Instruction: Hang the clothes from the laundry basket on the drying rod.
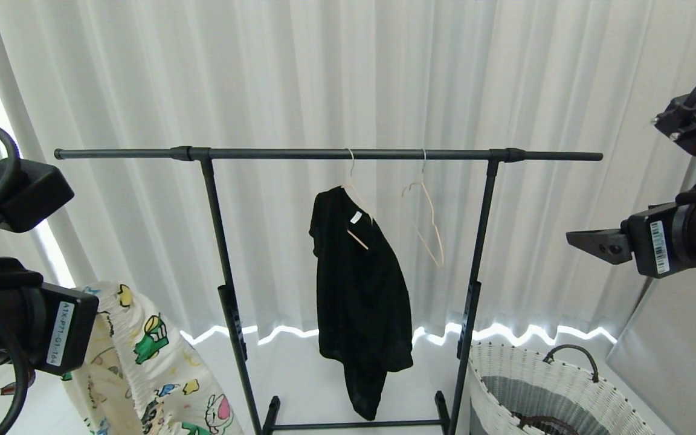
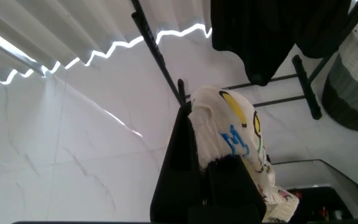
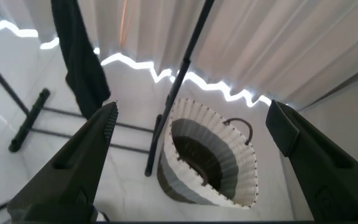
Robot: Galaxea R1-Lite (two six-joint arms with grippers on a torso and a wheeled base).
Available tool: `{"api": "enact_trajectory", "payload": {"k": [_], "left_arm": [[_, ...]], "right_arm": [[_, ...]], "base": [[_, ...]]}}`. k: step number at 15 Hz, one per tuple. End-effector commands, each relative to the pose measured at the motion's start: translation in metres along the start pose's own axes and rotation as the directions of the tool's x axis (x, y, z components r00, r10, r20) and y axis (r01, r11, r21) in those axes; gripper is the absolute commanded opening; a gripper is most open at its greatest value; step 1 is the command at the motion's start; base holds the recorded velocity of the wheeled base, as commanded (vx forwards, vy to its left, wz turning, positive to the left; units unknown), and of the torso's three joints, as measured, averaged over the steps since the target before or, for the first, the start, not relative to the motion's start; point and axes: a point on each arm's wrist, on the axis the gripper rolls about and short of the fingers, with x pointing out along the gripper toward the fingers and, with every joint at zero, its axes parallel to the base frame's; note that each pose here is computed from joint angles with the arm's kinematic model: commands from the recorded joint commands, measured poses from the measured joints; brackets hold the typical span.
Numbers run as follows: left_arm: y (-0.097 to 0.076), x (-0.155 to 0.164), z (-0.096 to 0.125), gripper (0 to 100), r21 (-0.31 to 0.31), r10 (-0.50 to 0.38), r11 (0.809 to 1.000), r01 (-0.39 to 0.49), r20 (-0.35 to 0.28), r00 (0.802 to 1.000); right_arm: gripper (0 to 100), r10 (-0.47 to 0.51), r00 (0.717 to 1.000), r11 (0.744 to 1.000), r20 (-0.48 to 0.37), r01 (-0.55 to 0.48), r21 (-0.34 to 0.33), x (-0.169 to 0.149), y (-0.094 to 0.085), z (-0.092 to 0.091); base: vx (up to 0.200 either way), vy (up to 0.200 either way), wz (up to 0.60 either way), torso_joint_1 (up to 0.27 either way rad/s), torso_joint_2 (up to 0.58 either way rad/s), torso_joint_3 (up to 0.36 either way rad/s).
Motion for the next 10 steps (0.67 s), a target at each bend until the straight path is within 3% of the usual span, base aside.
{"api": "enact_trajectory", "payload": {"k": [1,4,10], "left_arm": [[-0.001,0.001,0.002,0,-0.005,0.000,1.000,0.000,0.012,1.000],[-0.003,0.007,0.002,0,-0.021,0.002,1.000,-0.001,0.058,0.998],[-0.004,0.011,0.000,0,-0.018,0.035,0.999,-0.034,0.047,0.998]], "right_arm": [[100,-0.019,1.000,1.000,-0.023,0.019,-0.002,0.007,-0.002,-0.007],[100,-0.020,0.999,1.000,-0.035,0.020,-0.001,0.014,-0.002,-0.018],[100,-0.014,1.000,1.000,-0.026,0.014,0.001,0.016,-0.001,-0.020]], "base": [[0.000,0.000,0.00,0.251,-0.54,-0.290],[0.000,0.000,0.00,0.264,-0.55,-0.297],[0.000,0.200,0.00,0.066,-0.13,-0.075]]}}
